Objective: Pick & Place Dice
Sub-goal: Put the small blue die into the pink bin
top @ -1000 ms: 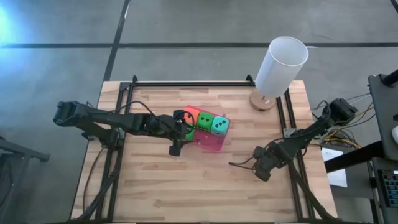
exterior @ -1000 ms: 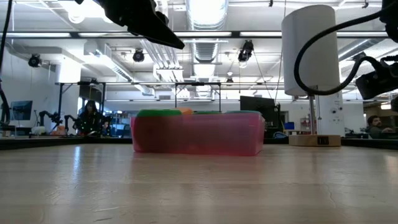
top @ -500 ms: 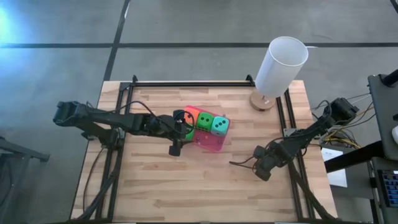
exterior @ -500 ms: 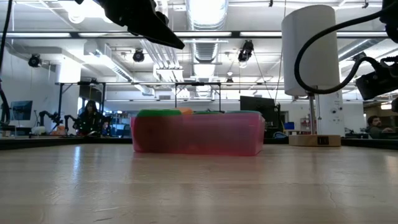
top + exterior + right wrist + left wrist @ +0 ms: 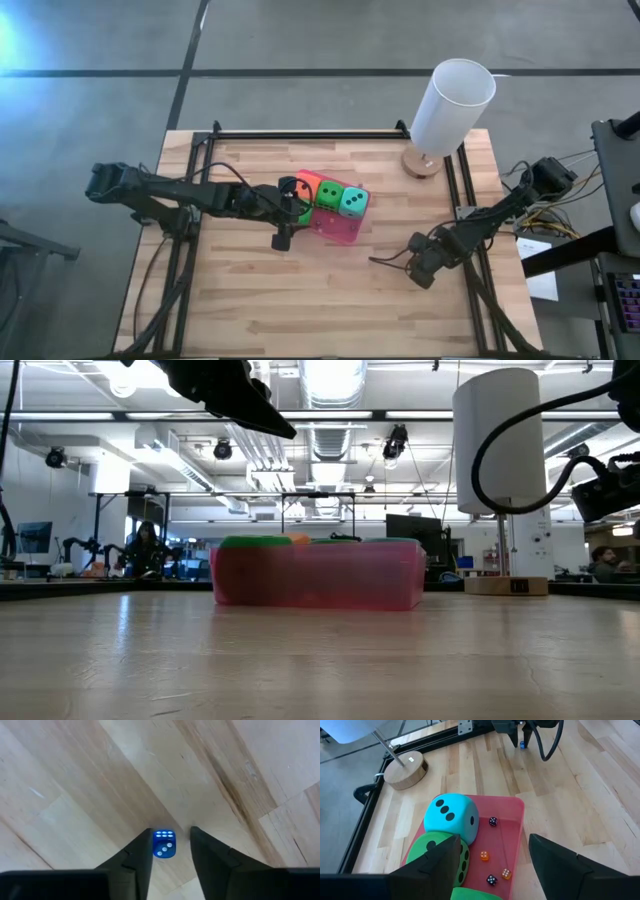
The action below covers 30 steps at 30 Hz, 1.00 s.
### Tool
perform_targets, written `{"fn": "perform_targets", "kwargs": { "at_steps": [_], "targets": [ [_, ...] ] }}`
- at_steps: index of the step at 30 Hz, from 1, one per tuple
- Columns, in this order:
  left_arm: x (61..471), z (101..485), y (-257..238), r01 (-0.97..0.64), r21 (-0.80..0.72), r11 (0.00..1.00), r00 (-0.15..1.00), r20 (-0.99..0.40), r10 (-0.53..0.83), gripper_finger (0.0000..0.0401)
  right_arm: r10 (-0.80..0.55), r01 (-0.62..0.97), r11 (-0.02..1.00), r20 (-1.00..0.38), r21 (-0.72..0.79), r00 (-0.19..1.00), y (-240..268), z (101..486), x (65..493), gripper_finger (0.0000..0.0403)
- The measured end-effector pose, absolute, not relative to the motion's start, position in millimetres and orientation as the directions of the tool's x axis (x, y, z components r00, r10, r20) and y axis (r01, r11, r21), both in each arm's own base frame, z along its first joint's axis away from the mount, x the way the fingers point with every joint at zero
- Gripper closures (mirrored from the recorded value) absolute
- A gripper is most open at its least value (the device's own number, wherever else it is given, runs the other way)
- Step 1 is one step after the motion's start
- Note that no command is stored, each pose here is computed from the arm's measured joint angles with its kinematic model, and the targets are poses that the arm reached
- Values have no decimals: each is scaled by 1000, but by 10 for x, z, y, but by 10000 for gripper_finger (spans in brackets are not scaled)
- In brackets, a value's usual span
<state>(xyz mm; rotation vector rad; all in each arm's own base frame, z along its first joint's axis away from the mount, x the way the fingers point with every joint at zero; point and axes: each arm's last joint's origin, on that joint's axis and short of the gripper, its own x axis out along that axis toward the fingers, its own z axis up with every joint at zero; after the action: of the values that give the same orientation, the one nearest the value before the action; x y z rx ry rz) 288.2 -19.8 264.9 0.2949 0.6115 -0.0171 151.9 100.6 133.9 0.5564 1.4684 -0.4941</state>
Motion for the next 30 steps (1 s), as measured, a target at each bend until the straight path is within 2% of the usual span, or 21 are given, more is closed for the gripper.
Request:
{"fn": "perform_targets", "kwargs": {
  "at_steps": [11, 22, 30],
  "targets": [
    [2881, 2649, -198, 103, 268, 958, 820, -568, 71, 180, 33, 659, 750, -998, 60, 53, 1012, 1340, 1525, 344],
    [2881, 2649, -198, 103, 268, 958, 820, -568, 71, 193, 18, 658, 747, -993, 92, 118, 1070, 1561, 1693, 344],
    [2881, 2648, -198, 103, 268, 958, 819, -569, 71, 204, -63, 631, 766, -963, 122, 264, 1052, 1841, 1924, 344]
  ]
}}
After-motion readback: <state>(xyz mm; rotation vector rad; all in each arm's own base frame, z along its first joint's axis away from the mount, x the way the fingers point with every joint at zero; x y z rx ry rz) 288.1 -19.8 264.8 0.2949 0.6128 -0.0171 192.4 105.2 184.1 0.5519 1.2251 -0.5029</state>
